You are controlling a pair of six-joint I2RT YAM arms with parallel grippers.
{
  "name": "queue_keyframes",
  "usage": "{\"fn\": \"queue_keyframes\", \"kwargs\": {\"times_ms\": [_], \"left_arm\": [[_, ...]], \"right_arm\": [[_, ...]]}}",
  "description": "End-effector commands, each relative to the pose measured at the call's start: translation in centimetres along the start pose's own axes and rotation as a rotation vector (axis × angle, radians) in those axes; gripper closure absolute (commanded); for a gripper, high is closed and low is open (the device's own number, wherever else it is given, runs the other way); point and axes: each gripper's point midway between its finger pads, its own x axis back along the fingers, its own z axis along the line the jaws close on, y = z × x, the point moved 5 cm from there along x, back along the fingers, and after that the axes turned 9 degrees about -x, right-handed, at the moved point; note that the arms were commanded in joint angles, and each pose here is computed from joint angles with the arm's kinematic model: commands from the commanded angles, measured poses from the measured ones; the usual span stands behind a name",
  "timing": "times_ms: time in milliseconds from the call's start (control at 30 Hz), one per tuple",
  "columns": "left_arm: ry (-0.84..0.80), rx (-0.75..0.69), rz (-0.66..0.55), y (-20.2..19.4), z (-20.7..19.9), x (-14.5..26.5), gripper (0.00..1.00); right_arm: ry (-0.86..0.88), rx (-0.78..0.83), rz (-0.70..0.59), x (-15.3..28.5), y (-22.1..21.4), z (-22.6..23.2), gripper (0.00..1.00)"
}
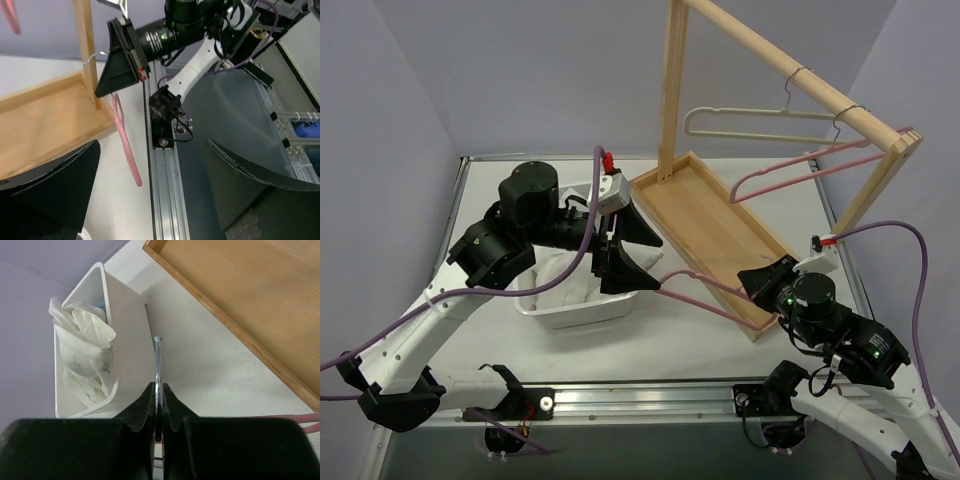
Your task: Remove the skirt from the hanger
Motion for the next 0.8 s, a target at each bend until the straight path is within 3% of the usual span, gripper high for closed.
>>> {"fn": "queue_keyframes", "kwargs": {"times_ms": [0,133,300,333,400,433,467,500,567,600,667,767], "left_arm": [[-0.062,0.027,0.107,-2.3,-0.8,-1.2,0.07],[0.007,0.010,0.238,-4.9,-0.4,-2.8,0.07],[0.111,0.018,0.304,-6.4,0.6,-3.6,0.07],[0.136,0.025,0.318,-6.6,1.2,-3.8,0.13],[0.200,0.040,0.361,-7.0,2.1,-3.7,0.43],[0.226,0.040,0.369,-6.8,2.7,-4.0,0.96],[0.271,0.050,0.380,-6.9,3.2,-3.8,0.98],[0.383,0.046,0.393,-7.0,4.5,-3.4,0.98],[0.521,0.056,0.383,-6.8,5.7,-2.5,0.98],[0.613,0.042,0.375,-6.5,6.8,-1.8,0.98],[0.685,0.052,0.351,-5.9,7.7,-0.8,0.98],[0.736,0.065,0.291,-4.9,8.8,0.2,0.98]], "right_arm": [[0.055,-0.030,-0.052,0.8,1.4,1.5,1.00],[0.065,-0.032,-0.051,0.6,1.4,1.9,1.00],[0.103,-0.043,-0.031,0.7,1.2,2.5,1.00],[0.108,-0.046,-0.030,0.7,1.2,2.6,1.00],[0.112,-0.045,-0.031,0.8,1.2,2.5,1.00],[0.115,-0.045,-0.033,0.9,1.2,2.5,0.98],[0.117,-0.044,-0.037,1.0,1.3,2.4,0.84],[0.118,-0.041,-0.039,1.1,1.4,2.4,0.49],[0.110,-0.045,-0.049,1.5,1.6,2.0,0.25],[0.103,-0.051,-0.071,1.8,2.1,2.0,0.07],[0.097,-0.064,-0.091,2.7,2.6,1.5,0.00],[0.177,-0.071,-0.121,4.4,3.7,2.1,0.00]]}}
